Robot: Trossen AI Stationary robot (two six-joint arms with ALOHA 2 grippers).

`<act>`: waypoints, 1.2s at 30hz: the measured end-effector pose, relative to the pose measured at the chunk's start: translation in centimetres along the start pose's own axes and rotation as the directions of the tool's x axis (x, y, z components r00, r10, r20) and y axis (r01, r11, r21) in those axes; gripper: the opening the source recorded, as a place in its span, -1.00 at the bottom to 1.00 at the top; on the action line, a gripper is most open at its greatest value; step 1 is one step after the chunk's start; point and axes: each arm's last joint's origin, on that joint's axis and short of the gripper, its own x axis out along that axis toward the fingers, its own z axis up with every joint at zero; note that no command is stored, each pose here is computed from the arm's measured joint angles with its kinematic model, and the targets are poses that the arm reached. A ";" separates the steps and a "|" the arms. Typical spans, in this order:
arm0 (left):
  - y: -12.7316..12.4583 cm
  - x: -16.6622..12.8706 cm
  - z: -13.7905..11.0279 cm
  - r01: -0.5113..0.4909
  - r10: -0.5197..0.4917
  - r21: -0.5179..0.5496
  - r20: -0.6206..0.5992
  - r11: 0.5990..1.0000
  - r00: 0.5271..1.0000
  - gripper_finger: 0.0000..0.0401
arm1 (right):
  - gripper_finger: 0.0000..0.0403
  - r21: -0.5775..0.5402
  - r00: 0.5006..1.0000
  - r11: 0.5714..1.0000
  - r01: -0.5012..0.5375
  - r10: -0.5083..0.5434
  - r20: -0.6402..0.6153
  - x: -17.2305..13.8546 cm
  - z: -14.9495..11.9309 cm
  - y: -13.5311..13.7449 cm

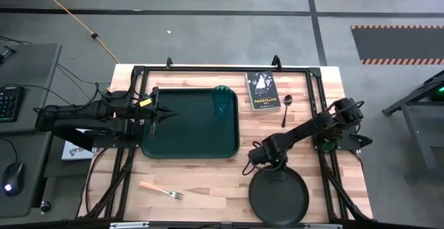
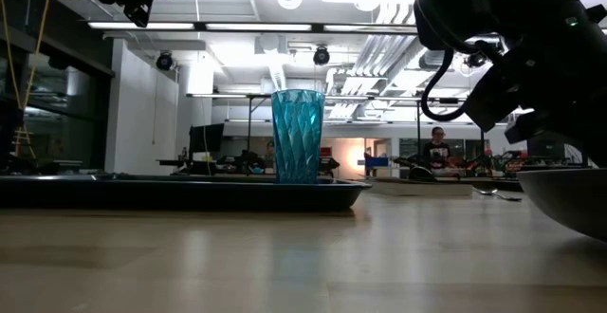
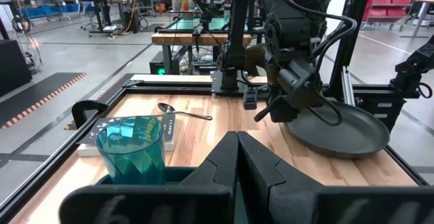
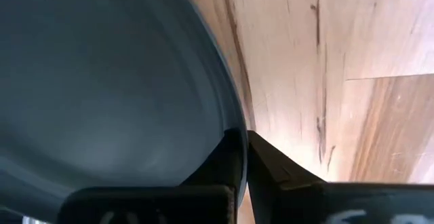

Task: Pick and place plate/cup/fork/spoon on tray
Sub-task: Put the black plate on the black tray

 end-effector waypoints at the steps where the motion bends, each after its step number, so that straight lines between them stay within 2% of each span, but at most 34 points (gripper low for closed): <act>1: 0.0 0.0 0.0 0.000 0.000 0.000 0.000 1.000 1.000 -1.00 | -1.00 0.000 1.000 1.000 -0.008 0.008 -0.004 0.0 0.0 0.0; 6: 0.0 0.0 0.0 0.000 0.000 0.000 0.000 1.000 1.000 -1.00 | -1.00 -0.001 1.000 1.000 -0.028 0.028 -0.007 -0.2 -0.1 0.1; 11: 0.0 0.0 0.0 0.000 0.000 0.000 0.000 1.000 1.000 -1.00 | -1.00 0.020 0.997 0.998 -0.055 0.054 0.051 -1.8 -0.7 -0.2; 17: 0.0 0.0 0.0 0.000 0.000 0.000 0.000 1.000 1.000 -1.00 | -1.00 0.058 0.976 0.992 -0.114 0.101 0.194 -5.1 -1.6 -1.0; 20: 0.0 0.0 0.0 0.000 0.000 0.000 -0.001 1.000 1.000 -1.00 | -1.00 0.057 0.942 0.988 -0.145 0.121 0.312 -6.8 -2.0 -1.4; 23: 0.0 0.0 0.0 0.000 0.000 0.000 0.000 1.000 1.000 -1.00 | -1.00 0.029 0.872 0.983 -0.182 0.148 0.466 -8.7 -2.1 -1.4; 29: 0.0 0.0 0.2 0.000 0.000 0.001 0.019 1.000 1.000 -1.00 | -1.00 0.055 0.631 0.969 -0.242 0.114 0.767 -11.5 0.5 -2.1; 31: 0.0 0.0 0.3 0.000 0.000 0.001 0.031 1.000 1.000 -1.00 | -1.00 0.066 0.570 0.965 -0.255 0.095 0.816 -11.6 1.9 -2.5; 36: -0.1 -0.1 0.7 0.031 -0.033 0.031 0.076 0.999 0.997 -1.00 | -1.00 0.161 0.462 0.932 -0.326 0.009 0.887 -10.7 6.1 -4.2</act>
